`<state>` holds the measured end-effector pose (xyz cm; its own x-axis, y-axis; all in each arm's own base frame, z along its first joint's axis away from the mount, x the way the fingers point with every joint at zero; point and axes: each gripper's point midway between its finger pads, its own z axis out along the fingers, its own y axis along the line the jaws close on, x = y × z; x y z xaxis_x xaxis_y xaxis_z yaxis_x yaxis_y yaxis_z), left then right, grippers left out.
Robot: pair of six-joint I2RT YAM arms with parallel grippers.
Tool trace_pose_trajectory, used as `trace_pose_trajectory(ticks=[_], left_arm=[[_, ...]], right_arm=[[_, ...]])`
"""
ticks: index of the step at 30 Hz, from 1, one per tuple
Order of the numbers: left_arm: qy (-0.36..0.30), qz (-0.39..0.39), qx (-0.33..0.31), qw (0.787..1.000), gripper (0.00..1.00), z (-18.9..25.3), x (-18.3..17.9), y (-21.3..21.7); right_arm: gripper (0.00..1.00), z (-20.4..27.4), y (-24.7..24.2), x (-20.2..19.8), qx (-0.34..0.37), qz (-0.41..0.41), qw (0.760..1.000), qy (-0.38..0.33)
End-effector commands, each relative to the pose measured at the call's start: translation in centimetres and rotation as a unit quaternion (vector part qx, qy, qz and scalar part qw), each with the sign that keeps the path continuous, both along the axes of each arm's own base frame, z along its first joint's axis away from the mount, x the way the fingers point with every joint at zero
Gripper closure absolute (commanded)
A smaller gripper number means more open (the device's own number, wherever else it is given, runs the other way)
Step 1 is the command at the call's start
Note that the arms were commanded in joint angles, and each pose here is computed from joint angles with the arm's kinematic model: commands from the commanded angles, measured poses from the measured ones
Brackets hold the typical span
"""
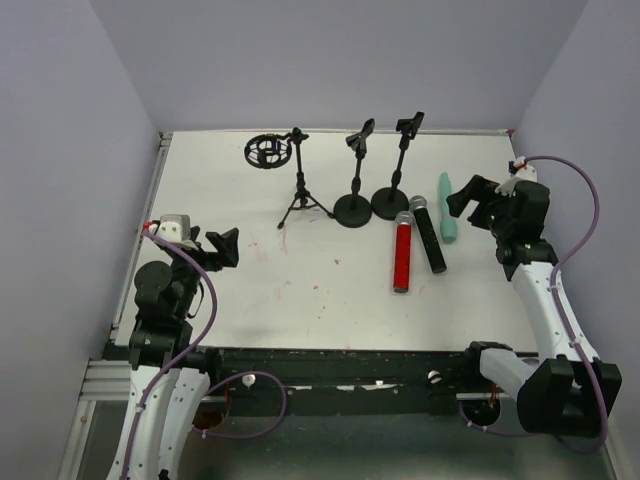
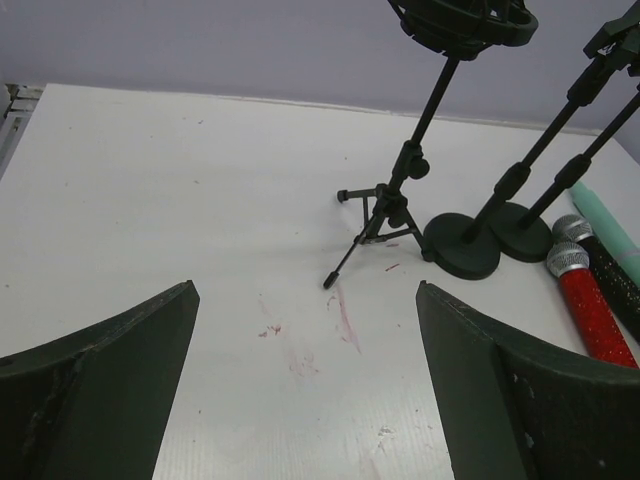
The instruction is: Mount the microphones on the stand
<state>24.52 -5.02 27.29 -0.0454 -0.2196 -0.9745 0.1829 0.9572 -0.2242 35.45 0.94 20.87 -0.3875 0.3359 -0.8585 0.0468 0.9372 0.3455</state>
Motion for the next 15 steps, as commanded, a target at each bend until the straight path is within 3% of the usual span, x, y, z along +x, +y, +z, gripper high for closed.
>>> trace_pose_trajectory(ticks=[1, 15], left_arm=[[-0.004, -0.012, -0.004, 1.0, 0.02, 0.1, 0.1, -0.4], [-0.001, -0.018, -0.005, 1.0, 0.02, 0.1, 0.0, -0.6]], right_arm=[[0.0, 1.8, 0.9, -0.1, -0.002, 0.034, 0.999, -0.031], [0.0, 1.3, 4.4, -1.7, -0.013, 0.158, 0.986, -0.058]])
